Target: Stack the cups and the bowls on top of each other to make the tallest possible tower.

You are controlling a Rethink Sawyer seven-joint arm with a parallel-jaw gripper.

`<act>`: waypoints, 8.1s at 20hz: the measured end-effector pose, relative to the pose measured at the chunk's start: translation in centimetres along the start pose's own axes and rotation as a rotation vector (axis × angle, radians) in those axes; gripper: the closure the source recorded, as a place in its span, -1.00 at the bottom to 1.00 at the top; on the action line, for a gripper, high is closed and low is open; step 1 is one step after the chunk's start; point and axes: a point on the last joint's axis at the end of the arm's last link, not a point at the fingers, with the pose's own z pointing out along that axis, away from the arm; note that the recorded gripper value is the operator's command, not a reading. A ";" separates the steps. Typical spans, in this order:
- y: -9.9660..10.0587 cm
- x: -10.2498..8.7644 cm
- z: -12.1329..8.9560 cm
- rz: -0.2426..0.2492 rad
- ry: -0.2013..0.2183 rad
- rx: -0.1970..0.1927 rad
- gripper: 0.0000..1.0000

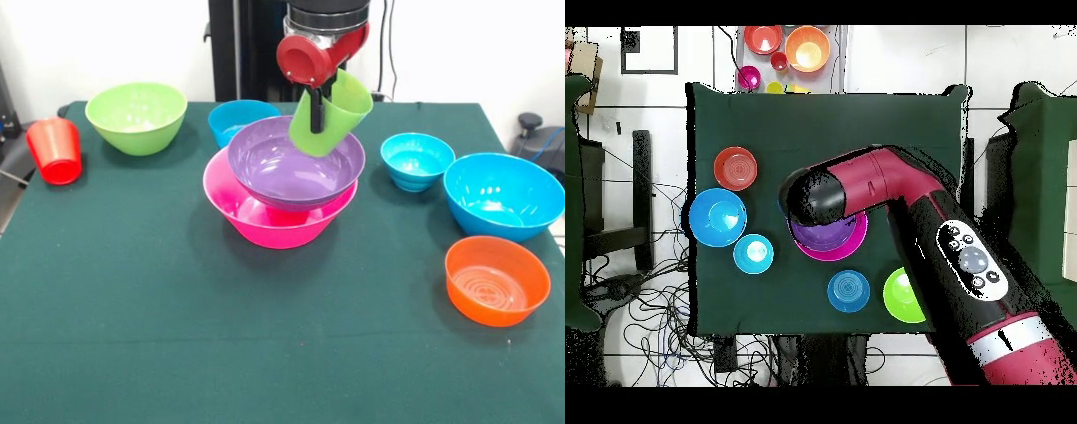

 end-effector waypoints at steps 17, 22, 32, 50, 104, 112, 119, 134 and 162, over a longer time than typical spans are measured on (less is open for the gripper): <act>0.9 3.2 3.9 0.041 -0.035 -0.075 1.00; 0.9 3.3 4.1 0.042 -0.035 -0.079 1.00; 0.8 3.3 4.3 0.045 -0.038 -0.081 1.00; -1.3 2.8 5.8 0.079 -0.069 -0.085 -1.00; -3.4 20.5 1.8 -0.037 -0.002 0.107 -1.00; 0.2 20.5 4.1 -0.126 0.008 0.081 -1.00; 1.3 20.7 5.5 -0.139 -0.003 0.053 -1.00; 2.4 23.7 9.5 -0.186 -0.008 0.037 -1.00; 3.3 31.2 12.2 -0.312 -0.042 -0.014 -1.00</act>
